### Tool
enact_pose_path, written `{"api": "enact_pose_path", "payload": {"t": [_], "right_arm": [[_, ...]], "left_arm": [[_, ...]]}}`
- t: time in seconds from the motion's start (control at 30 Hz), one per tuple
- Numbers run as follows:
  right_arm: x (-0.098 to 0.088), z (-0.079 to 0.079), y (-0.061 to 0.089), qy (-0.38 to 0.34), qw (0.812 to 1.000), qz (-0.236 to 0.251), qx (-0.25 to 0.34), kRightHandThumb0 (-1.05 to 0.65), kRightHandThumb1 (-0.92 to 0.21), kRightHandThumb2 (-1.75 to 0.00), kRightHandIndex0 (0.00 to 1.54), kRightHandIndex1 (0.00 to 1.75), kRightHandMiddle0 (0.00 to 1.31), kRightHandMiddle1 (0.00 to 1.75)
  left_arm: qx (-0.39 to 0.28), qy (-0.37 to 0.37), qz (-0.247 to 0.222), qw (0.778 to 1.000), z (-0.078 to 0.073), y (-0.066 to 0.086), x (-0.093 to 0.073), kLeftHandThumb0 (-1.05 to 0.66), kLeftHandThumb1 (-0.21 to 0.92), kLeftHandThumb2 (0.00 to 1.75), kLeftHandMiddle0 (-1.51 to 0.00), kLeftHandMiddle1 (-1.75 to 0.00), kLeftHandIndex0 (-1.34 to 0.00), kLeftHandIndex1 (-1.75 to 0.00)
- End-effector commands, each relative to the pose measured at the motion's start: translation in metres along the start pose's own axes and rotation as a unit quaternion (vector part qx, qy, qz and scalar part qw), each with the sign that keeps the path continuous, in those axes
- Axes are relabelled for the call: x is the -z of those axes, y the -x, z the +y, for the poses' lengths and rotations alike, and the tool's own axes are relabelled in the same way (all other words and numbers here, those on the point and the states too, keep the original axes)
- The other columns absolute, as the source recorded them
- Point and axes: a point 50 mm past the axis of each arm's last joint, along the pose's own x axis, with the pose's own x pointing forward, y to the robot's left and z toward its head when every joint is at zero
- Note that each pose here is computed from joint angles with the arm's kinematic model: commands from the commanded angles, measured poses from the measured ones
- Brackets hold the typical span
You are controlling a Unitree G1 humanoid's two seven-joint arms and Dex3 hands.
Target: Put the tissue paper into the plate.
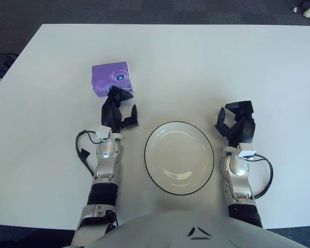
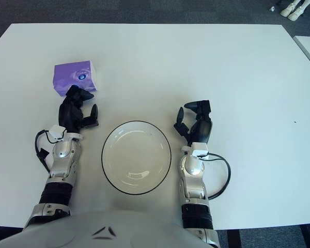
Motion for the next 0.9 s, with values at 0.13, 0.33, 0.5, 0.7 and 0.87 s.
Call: {"api": "enact_pose_path", "payload": {"t": [0.13, 0.33, 0.5, 0.7, 0.87], "right_arm": [[0.031, -0.009, 0.028, 0.031, 0.995, 0.092, 0.0, -0.4, -0.61, -0.96, 0.62, 1.37, 0.39, 1.75], [0.031, -0.009, 0.028, 0.031, 0.995, 0.092, 0.0, -0.39, -0.63, -0.93, 0.61, 1.36, 0.37, 1.75], [0.031, -0.009, 0.028, 0.031, 0.995, 0.092, -0.001, -0.39, -0.63, -0.92, 0.61, 1.36, 0.37, 1.75], [0.03, -0.009, 0.028, 0.032, 0.995, 0.092, 0.0, -0.4, -0.6, -0.96, 0.62, 1.36, 0.39, 1.75], [0.03, -0.009, 0.028, 0.031, 0.995, 0.092, 0.0, -0.4, -0.6, -0.96, 0.62, 1.35, 0.39, 1.75]], "left_arm": [[-0.02, -0.002, 0.1, 0.995, 0.013, 0.03, 0.038, -0.01, 0.21, 1.4, -0.71, -1.59, -0.51, -1.75], [-0.021, 0.0, 0.1, 0.995, 0.013, 0.029, 0.037, -0.01, 0.21, 1.4, -0.71, -1.59, -0.51, -1.75], [-0.02, -0.001, 0.095, 0.995, 0.012, 0.029, 0.034, -0.01, 0.21, 1.4, -0.71, -1.6, -0.51, -1.75], [-0.012, 0.0, 0.072, 0.997, 0.009, 0.03, 0.014, -0.01, 0.19, 1.43, -0.7, -1.62, -0.53, -1.75], [0.003, 0.007, 0.049, 0.999, 0.009, 0.032, -0.006, -0.01, 0.16, 1.47, -0.7, -1.63, -0.58, -1.75]]}}
